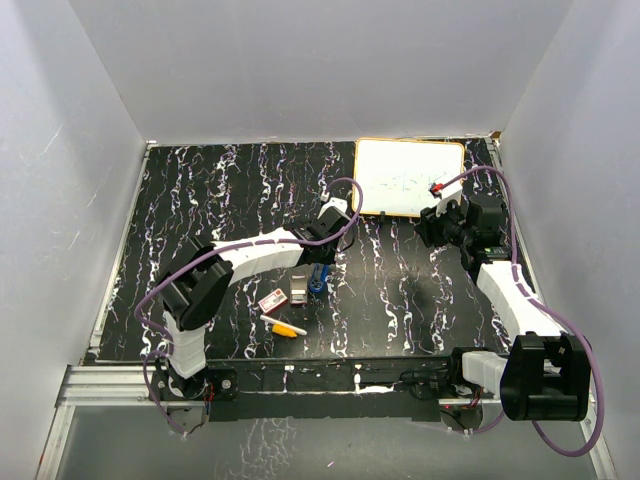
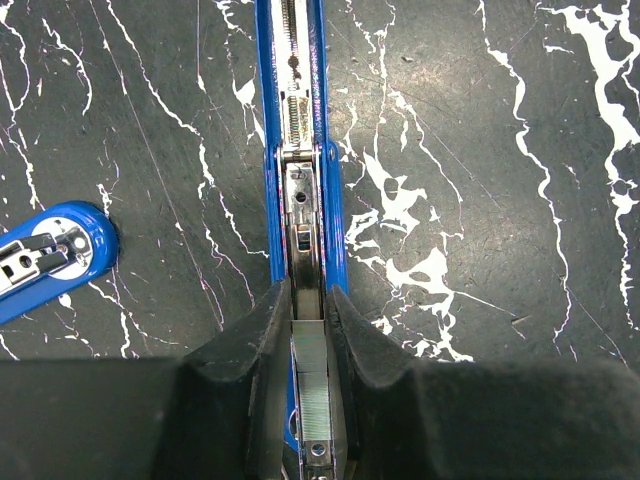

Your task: Load the staples into the stapler

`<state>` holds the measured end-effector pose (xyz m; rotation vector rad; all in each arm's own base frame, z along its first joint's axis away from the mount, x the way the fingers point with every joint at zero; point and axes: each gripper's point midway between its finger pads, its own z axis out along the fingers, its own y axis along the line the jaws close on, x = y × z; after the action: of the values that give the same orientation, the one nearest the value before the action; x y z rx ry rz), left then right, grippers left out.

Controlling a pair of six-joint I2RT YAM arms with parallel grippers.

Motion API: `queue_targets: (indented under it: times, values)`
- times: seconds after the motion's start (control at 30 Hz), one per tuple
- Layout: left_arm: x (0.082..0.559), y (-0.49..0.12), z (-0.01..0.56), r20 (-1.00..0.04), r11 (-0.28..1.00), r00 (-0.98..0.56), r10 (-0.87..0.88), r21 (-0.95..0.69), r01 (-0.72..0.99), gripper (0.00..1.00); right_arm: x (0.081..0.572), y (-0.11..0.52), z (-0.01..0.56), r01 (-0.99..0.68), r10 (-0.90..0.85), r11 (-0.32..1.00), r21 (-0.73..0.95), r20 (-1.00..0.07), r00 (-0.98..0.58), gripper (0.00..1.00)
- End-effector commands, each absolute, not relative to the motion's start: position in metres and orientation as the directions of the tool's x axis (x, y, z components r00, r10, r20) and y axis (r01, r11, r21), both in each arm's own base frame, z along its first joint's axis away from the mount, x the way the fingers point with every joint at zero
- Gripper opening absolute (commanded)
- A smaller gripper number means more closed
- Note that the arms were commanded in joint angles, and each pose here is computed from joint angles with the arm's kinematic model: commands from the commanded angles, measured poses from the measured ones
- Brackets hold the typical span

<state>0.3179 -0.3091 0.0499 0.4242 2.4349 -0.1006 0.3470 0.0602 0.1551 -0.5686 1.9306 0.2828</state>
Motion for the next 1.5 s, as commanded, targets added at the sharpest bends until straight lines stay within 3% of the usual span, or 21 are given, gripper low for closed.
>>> queue_targets:
  times: [0.0,0.57,0.9,1.27,1.37,1.47]
  values:
    - [0.307,-0.311,0.053,-0.608,0.933,-0.737,0.295,0.016,0.360,0.14,0.351,0.060,0.165,-0.513,-0.258,0.855,-0.078,-0.922,-0.289,0.42]
    - [0.309,-0.313,0.054,-0.611,0.930,-0.732,0.301,0.019,0.367,0.25,0.349,0.061,0.166,-0.518,-0.256,0.852,-0.076,-0.923,-0.286,0.43]
    - [0.313,-0.314,0.060,-0.626,0.928,-0.715,0.310,0.034,0.372,0.37,0.349,0.061,0.167,-0.520,-0.255,0.851,-0.075,-0.924,-0.285,0.43]
    - [0.318,-0.323,0.081,-0.658,0.901,-0.671,0.342,0.028,0.433,0.41,0.349,0.061,0.167,-0.524,-0.258,0.848,-0.078,-0.925,-0.280,0.43]
    - [0.316,-0.322,0.091,-0.677,0.887,-0.643,0.356,0.029,0.461,0.46,0.348,0.061,0.169,-0.524,-0.256,0.848,-0.079,-0.927,-0.275,0.43]
    - [0.306,-0.323,0.090,-0.680,0.855,-0.625,0.383,0.004,0.519,0.56,0.348,0.062,0.171,-0.525,-0.255,0.848,-0.080,-0.928,-0.270,0.44]
